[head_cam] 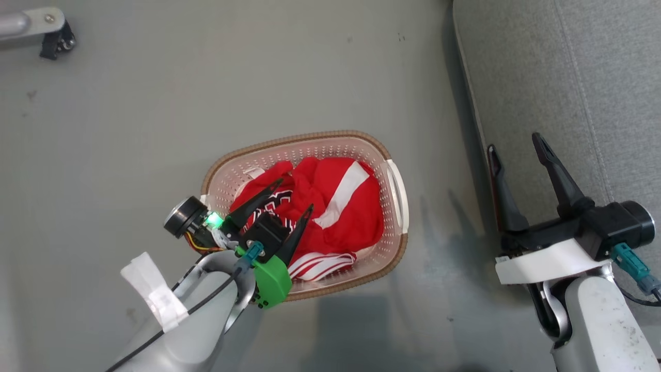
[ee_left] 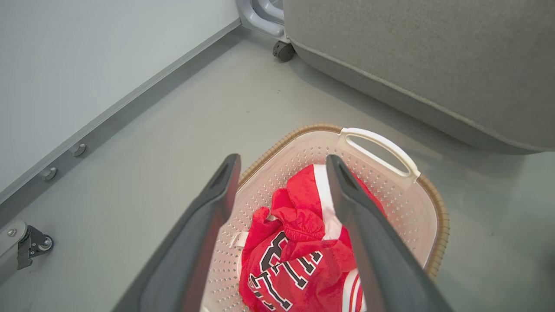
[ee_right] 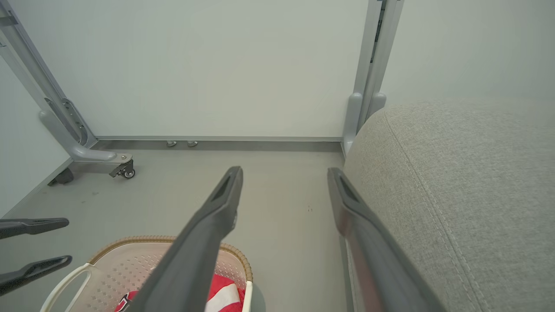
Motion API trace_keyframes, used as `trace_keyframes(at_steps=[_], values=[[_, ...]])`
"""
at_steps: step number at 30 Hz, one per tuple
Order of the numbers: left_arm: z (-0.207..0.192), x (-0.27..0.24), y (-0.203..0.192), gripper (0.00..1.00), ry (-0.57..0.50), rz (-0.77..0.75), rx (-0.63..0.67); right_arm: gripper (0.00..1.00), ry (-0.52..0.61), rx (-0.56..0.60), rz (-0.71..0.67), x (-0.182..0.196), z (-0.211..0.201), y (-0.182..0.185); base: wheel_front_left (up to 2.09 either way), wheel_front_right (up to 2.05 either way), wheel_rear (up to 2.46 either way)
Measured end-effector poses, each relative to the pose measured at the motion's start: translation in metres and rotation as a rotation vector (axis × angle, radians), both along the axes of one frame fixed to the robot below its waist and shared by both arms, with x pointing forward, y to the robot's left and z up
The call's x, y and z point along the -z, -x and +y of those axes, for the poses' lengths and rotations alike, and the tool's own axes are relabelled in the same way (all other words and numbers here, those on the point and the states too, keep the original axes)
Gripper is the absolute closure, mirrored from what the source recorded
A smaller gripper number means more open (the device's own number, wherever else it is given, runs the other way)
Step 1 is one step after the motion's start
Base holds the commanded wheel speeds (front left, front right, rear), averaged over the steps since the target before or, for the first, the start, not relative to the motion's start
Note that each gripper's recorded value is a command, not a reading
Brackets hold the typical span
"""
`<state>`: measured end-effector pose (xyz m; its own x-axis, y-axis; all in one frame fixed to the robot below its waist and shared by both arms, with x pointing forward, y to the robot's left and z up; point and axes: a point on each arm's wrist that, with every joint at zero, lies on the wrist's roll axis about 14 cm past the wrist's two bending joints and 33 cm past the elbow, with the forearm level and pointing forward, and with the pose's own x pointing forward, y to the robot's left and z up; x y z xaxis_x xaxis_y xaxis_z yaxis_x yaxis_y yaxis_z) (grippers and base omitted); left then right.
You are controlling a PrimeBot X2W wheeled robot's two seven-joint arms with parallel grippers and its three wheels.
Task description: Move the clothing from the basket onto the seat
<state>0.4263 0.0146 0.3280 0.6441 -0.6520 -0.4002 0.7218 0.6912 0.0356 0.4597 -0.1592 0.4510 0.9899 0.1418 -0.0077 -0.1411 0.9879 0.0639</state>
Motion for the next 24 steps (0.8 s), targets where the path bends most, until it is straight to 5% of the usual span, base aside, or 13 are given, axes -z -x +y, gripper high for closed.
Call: trace_keyframes(at_steps=[13,24], values=[[-0.012,0.113,0.028,0.0,-0.321,0.127,0.421,0.0,0.057,-0.018,0.083,0.051,-0.002,-0.021,0.0,0.0,0.0],[-0.006,0.171,0.032,0.0,-0.458,0.238,0.538,0.0,0.057,0.014,0.151,0.085,-0.011,-0.025,0.0,0.0,0.0]])
